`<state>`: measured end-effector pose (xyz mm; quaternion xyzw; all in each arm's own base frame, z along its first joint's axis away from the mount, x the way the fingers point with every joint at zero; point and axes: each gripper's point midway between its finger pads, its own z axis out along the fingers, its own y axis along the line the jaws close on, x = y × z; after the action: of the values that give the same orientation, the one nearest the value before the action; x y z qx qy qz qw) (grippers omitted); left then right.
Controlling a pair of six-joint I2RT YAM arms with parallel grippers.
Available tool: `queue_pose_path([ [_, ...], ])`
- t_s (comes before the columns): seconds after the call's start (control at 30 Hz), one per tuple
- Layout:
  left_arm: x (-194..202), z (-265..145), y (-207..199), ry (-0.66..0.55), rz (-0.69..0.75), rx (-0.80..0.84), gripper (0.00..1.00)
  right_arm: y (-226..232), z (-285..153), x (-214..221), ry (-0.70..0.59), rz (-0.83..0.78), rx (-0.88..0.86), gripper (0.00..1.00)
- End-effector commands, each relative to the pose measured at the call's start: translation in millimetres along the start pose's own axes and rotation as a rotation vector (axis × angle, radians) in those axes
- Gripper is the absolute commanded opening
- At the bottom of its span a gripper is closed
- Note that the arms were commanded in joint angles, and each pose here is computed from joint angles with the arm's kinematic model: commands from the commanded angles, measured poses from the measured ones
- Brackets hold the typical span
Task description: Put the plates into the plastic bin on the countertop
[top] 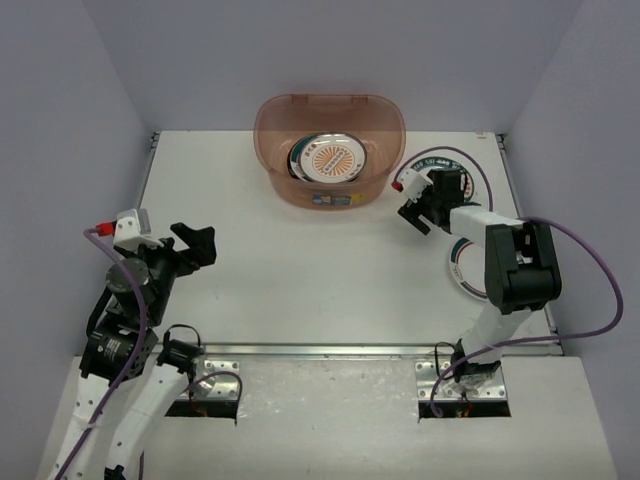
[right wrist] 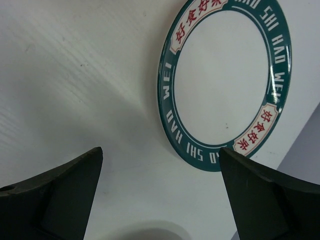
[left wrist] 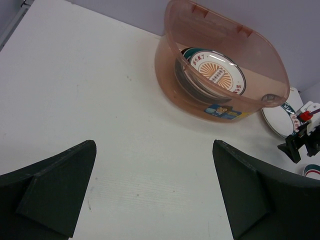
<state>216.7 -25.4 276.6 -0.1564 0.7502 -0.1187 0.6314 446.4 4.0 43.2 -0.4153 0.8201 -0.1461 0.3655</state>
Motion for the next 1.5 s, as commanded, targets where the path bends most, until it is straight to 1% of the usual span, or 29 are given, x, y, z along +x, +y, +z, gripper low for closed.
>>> queue_pose_path([
  [0.0, -9, 0, -7, -0.039, -0.004, 0.032, 1.00, -7, 7, -13, -0.115, -0.089, -0.047, 0.99],
  [0.1, -9, 0, -8, -0.039, -0.004, 0.036, 1.00, -3, 19, -3, -0.095, -0.103, -0.073, 0.99],
  [0.17, -10, -1, -7, -0.045, -0.007, 0.033, 1.00, 1, 31, 11, -0.046, -0.088, -0.102, 0.98],
  [0.23, -11, -3, -7, -0.051, -0.011, 0.032, 1.00, 8, 39, 20, -0.025, -0.057, -0.126, 0.98],
  [0.27, -11, -4, -6, -0.053, -0.012, 0.032, 1.00, 13, 45, 28, 0.007, -0.053, -0.137, 0.97],
  [0.33, -12, -5, -8, -0.055, -0.013, 0.039, 1.00, 19, 51, 35, 0.030, -0.060, -0.153, 0.94],
  [0.37, -12, -5, -9, -0.054, -0.013, 0.044, 1.00, 22, 54, 40, 0.045, -0.058, -0.157, 0.90],
  [0.5, -11, -4, -9, -0.049, -0.010, 0.046, 1.00, 18, 61, 45, 0.076, -0.035, -0.132, 0.66],
  [0.53, -11, -4, -9, -0.047, -0.010, 0.047, 1.00, 18, 62, 45, 0.075, -0.029, -0.137, 0.55],
  [0.6, -10, -4, -10, -0.046, -0.010, 0.048, 1.00, 18, 63, 45, 0.076, -0.022, -0.139, 0.44],
  [0.63, -10, -4, -10, -0.046, -0.009, 0.049, 1.00, 18, 63, 45, 0.077, -0.025, -0.141, 0.35],
  [0.67, -10, -4, -10, -0.046, -0.008, 0.050, 1.00, 19, 63, 46, 0.078, -0.026, -0.144, 0.30],
  [0.7, -10, -4, -10, -0.046, -0.008, 0.050, 1.00, 18, 62, 50, 0.085, -0.018, -0.147, 0.27],
  [0.73, -10, -4, -10, -0.045, -0.008, 0.050, 1.00, 14, 61, 58, 0.097, 0.000, -0.147, 0.19],
  [0.8, -10, -4, -10, -0.044, -0.008, 0.053, 1.00, 19, 61, 61, 0.103, 0.005, -0.174, 0.03],
  [0.83, -10, -4, -11, -0.045, -0.008, 0.053, 1.00, 19, 61, 61, 0.103, 0.006, -0.175, 0.00],
  [0.93, -10, -3, -11, -0.043, -0.006, 0.052, 1.00, 10, 53, 55, 0.095, 0.017, -0.161, 0.00],
  [1.0, -9, -2, -11, -0.040, -0.005, 0.051, 1.00, -15, 46, 48, 0.101, 0.047, -0.082, 0.00],
  [1.1, -9, -2, -10, -0.039, -0.005, 0.049, 1.00, -46, 33, 32, 0.076, 0.085, 0.007, 0.00],
  [1.2, -10, -3, -9, -0.044, -0.007, 0.046, 1.00, -85, 4, 12, 0.033, 0.107, 0.149, 0.00],
  [1.33, -11, -4, -9, -0.049, -0.009, 0.045, 1.00, -118, -27, -7, -0.020, 0.116, 0.276, 0.00],
  [1.47, -11, -5, -9, -0.051, -0.010, 0.044, 1.00, -140, -49, -12, 0.008, 0.134, 0.348, 0.00],
])
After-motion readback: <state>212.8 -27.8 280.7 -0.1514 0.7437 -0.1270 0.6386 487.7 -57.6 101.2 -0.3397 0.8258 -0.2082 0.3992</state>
